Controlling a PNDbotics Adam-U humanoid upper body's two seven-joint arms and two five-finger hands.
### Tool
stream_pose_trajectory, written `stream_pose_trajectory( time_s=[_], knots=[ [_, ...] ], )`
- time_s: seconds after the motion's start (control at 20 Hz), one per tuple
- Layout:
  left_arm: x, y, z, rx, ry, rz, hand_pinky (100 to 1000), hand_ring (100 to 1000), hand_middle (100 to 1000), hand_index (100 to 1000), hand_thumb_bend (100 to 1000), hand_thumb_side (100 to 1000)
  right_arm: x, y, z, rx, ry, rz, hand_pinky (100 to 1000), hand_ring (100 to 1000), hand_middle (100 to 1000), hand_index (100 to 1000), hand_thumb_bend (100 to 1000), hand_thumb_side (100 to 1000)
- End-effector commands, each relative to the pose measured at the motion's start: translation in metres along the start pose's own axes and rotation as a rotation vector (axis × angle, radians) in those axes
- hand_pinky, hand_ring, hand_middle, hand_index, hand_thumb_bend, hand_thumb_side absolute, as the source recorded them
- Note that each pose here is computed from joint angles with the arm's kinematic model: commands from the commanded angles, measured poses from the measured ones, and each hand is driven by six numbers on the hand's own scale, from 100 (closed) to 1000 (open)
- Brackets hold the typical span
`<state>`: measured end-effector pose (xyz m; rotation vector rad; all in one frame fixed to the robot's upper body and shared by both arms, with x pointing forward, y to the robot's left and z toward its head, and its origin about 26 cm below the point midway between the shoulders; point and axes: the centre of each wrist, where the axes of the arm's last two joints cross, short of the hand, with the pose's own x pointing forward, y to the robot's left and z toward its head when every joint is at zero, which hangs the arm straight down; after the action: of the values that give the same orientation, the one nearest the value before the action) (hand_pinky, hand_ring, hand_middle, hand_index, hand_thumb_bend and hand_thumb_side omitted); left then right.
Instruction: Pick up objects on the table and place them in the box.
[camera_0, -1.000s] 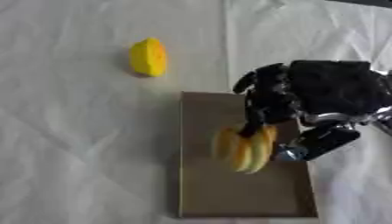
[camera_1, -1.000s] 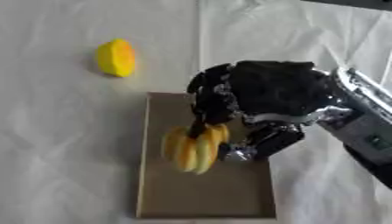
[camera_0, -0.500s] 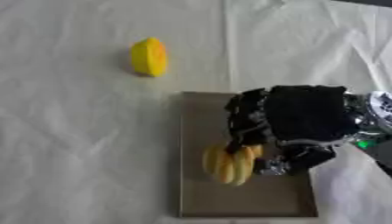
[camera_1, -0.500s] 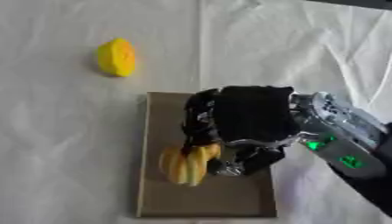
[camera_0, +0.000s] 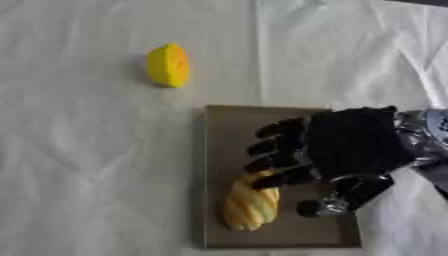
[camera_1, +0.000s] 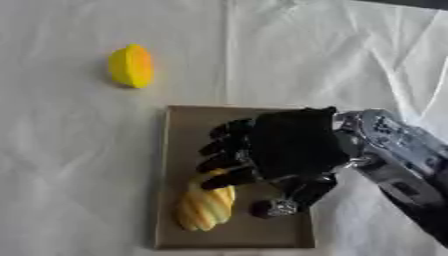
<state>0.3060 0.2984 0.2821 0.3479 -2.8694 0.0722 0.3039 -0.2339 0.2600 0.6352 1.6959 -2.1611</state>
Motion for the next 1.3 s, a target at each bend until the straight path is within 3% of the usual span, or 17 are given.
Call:
stream_pose_trajectory(
  time_s=[0.05,0.1,0.2,0.35,0.6,0.85,1.1,1.3],
  knots=[
    [0.005,0.0,-0.005,-0.014,-0.026,0.001,840,932,709,825,100,622,-0.004,-0.01,0.01,-0.058,0.036,0.019,874,886,862,914,271,244],
    [0.005,0.0,-0.005,-0.015,-0.026,0.001,841,932,709,825,100,622,-0.005,-0.01,0.013,-0.084,0.056,0.011,867,870,856,913,195,216],
    [0.005,0.0,-0.006,-0.016,-0.028,0.001,841,931,711,825,100,620,-0.006,-0.01,0.023,-0.148,0.112,-0.015,863,845,844,914,211,100],
    [0.006,0.001,-0.008,-0.026,-0.035,-0.006,841,930,712,825,100,616,-0.007,-0.01,0.043,-0.303,0.216,-0.076,869,813,820,907,100,100],
    [0.009,0.002,-0.016,-0.072,-0.06,-0.032,841,926,713,826,100,600,-0.007,-0.011,0.079,-0.64,0.371,-0.223,904,786,802,907,100,100],
    [0.013,0.006,-0.024,-0.16,-0.082,-0.109,843,926,723,833,100,575,-0.001,-0.013,0.117,-0.849,0.457,-0.259,909,781,798,899,100,100],
    [0.014,0.014,-0.044,-0.398,-0.107,-0.323,860,945,780,863,100,493,0.015,-0.001,0.143,-0.989,0.521,-0.267,919,771,787,894,100,100],
    [0.004,0.017,-0.072,-0.771,-0.124,-0.525,882,967,808,909,106,512,0.027,0.007,0.155,-1.043,0.568,-0.249,912,767,783,884,100,100]
  ],
)
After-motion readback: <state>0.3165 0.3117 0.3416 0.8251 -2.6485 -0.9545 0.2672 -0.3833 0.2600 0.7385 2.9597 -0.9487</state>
